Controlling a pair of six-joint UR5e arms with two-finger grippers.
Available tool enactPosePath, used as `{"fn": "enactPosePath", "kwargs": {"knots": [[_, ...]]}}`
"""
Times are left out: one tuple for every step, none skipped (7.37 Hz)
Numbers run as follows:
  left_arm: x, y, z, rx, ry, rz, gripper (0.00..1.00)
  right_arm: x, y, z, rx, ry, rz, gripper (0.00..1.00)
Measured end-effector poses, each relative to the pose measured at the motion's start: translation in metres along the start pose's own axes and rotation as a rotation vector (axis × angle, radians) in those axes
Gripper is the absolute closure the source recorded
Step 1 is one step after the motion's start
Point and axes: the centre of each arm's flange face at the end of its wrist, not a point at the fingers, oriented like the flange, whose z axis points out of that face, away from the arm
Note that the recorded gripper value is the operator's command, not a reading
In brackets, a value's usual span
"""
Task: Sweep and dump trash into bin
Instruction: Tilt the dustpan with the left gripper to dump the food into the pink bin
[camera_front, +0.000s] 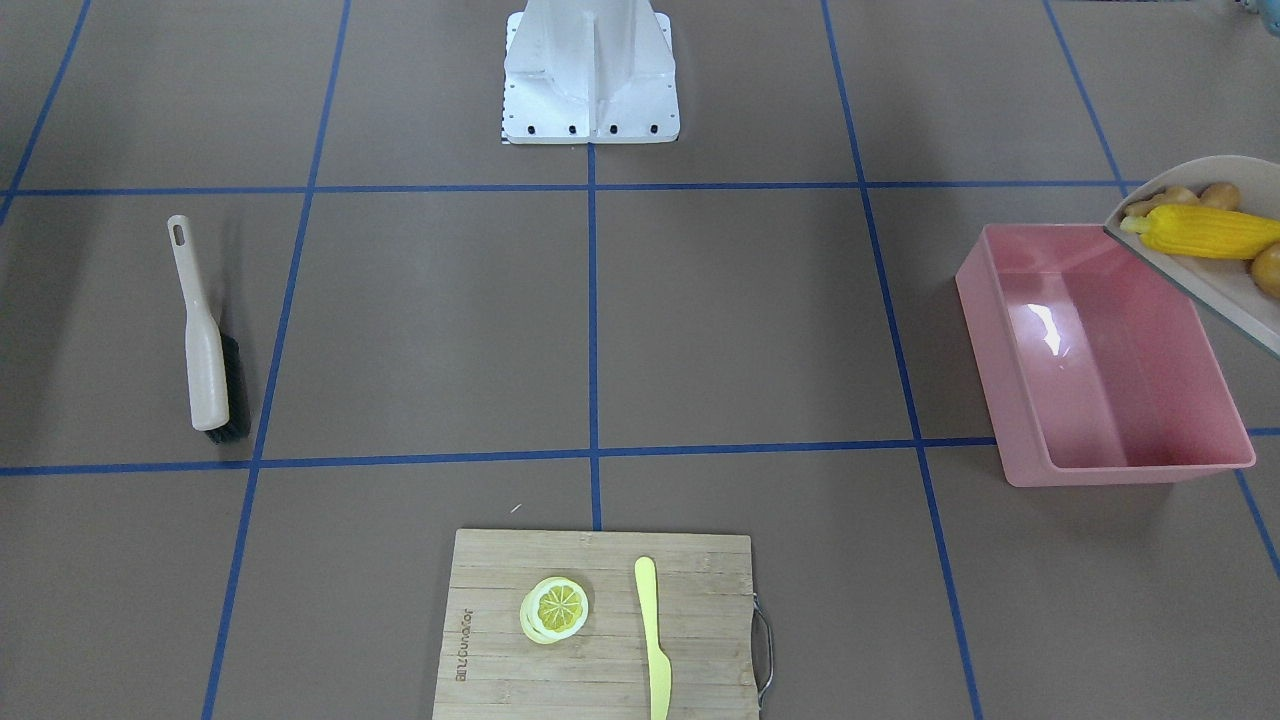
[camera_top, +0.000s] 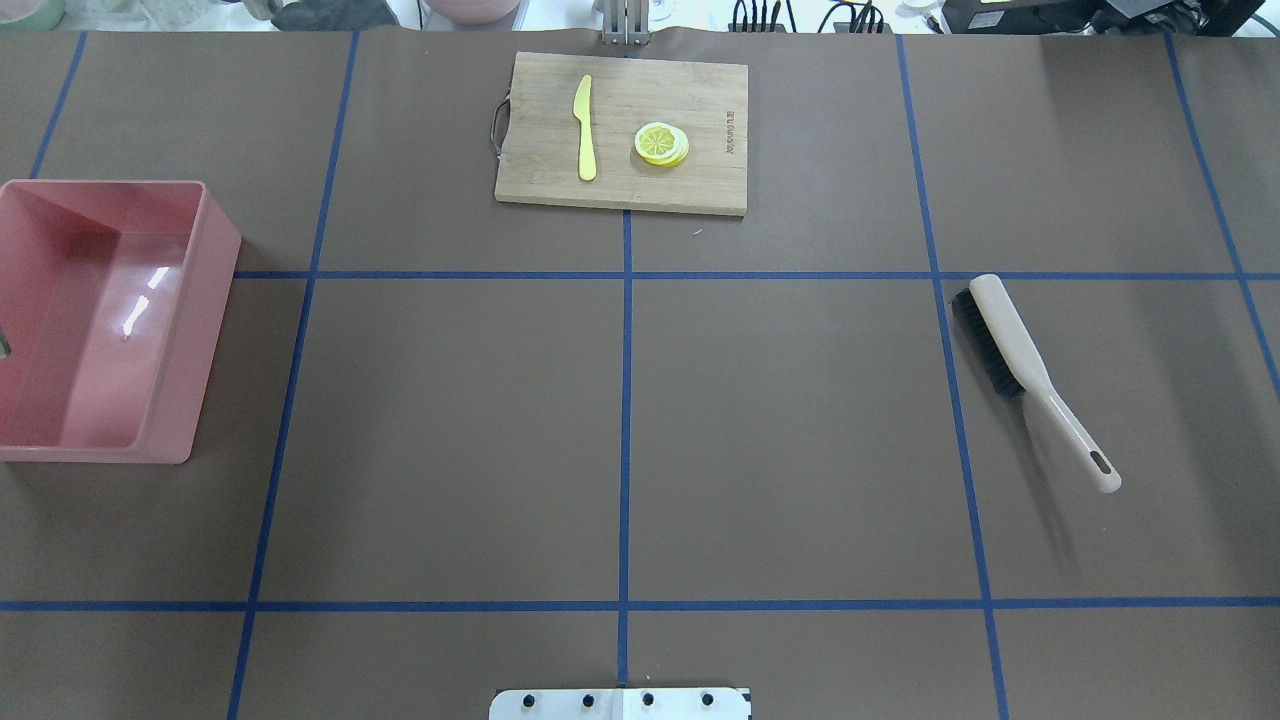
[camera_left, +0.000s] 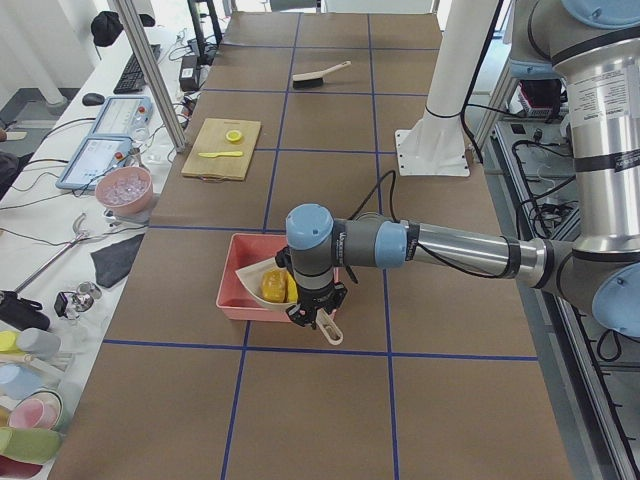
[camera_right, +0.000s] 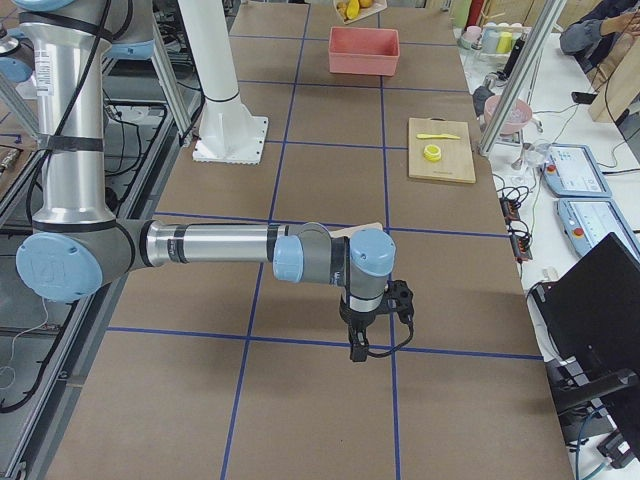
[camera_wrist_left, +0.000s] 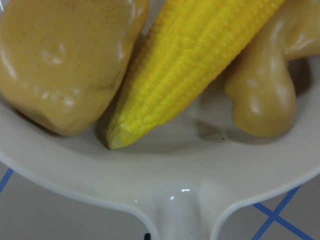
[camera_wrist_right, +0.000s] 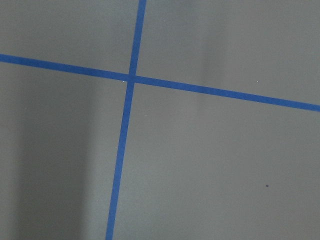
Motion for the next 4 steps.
{"fn": "enactPosePath", "kwargs": {"knots": [[0.002, -0.005, 0.002, -0.031, 0.003, 0.007, 1.0, -0.002, -0.005, -0.004, 0.02, 0.005, -0.014, 0.0], [0.005, -0.013, 0.006, -0.052, 0.012, 0.022, 1.0, -0.001, -0.007, -0.003, 0.043, 0.008, -0.03, 0.0], [0.008, -0.022, 0.01, -0.077, 0.031, 0.031, 1.0, 0.002, -0.008, 0.002, 0.057, 0.004, -0.036, 0.0], [0.007, -0.031, 0.01, -0.119, 0.044, 0.026, 1.0, 0.004, -0.007, 0.007, 0.063, -0.006, -0.038, 0.0]]}}
